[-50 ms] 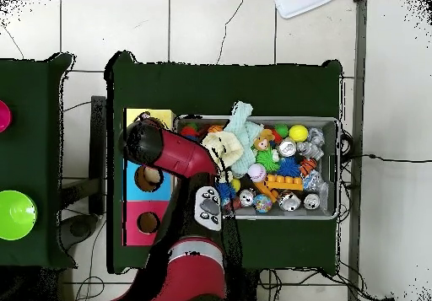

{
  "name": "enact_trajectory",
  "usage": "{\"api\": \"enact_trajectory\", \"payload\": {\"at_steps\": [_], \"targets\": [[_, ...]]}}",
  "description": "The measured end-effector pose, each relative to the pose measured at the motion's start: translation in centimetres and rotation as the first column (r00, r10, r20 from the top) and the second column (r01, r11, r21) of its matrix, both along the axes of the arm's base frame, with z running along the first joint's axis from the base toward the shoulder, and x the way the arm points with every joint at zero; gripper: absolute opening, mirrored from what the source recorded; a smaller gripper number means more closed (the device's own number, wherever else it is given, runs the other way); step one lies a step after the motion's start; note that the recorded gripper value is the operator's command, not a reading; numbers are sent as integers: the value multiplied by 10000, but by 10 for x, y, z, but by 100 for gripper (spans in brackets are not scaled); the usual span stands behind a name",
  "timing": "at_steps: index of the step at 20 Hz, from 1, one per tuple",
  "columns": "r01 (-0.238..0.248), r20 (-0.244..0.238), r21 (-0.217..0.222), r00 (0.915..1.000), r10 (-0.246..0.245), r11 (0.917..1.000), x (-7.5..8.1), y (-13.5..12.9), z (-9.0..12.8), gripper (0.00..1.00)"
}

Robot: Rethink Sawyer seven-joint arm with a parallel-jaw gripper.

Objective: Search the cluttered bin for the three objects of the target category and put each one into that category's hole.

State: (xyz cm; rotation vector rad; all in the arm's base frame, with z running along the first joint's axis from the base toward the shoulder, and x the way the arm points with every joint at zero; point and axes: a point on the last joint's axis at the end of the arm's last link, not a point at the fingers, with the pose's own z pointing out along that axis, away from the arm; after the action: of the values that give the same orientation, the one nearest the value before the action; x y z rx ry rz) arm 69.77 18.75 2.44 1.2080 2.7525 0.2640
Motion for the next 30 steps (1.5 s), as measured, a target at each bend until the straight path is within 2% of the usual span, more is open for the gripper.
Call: {"api": "enact_trajectory", "payload": {"at_steps": [11,12,30], "targets": [[-183,24,56,9998,183,9998,0,0,0,0],[-197,21,45,9998,197,9998,0,0,0,100],[-400,-207,-111,9990,398,9991,-8,5,3,100]]}}
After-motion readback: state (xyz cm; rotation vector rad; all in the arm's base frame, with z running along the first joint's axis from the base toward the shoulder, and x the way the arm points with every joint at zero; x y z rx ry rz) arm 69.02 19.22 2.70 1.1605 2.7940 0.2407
